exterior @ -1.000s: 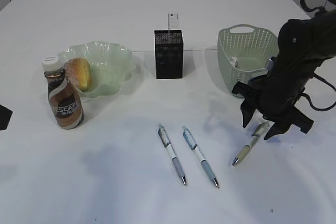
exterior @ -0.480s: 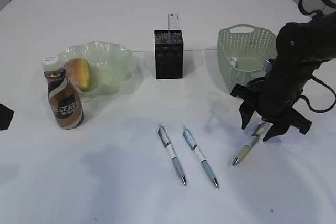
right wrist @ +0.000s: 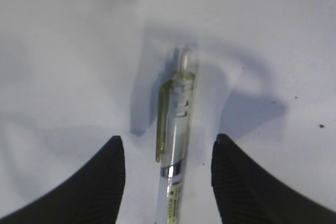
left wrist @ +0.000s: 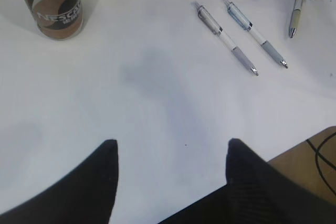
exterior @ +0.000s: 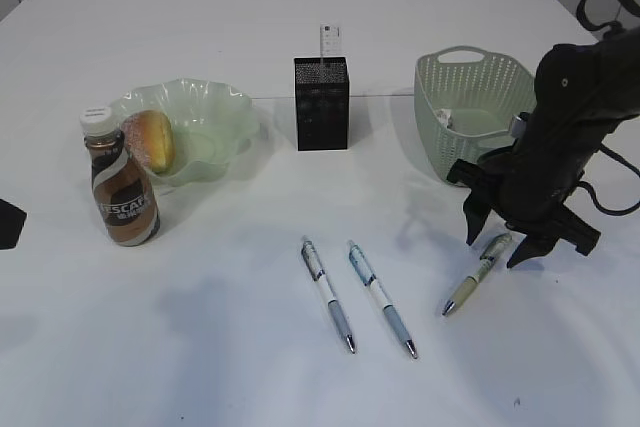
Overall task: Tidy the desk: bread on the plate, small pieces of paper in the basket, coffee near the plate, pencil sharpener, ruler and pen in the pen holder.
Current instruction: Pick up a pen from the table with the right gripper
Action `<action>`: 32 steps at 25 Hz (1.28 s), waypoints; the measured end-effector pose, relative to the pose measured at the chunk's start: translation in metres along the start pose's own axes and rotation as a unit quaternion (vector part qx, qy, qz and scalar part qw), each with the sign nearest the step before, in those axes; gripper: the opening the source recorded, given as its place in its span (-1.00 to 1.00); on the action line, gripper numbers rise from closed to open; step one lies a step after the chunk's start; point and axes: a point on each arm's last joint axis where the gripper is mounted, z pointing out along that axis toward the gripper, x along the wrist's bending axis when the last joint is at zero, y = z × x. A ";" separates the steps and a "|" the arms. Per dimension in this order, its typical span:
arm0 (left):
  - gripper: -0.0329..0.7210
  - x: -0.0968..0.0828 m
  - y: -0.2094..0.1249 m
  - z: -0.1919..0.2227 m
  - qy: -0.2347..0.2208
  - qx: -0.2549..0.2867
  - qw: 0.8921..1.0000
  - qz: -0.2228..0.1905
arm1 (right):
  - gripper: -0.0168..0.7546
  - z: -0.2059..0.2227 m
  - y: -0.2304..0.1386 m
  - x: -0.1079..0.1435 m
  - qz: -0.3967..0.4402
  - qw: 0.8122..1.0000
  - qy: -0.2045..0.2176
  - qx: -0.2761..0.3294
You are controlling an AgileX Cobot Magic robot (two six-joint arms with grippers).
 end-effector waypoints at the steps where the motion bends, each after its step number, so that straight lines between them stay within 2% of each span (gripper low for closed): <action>1: 0.30 0.000 0.000 0.000 0.000 0.000 1.000 0.000 | 0.15 0.000 0.001 -0.001 0.003 1.000 0.001 0.000; 32: 0.30 0.000 -0.002 0.000 -0.002 0.012 1.000 -0.001 | 0.12 0.009 -0.003 -0.002 0.010 0.999 -0.004 0.033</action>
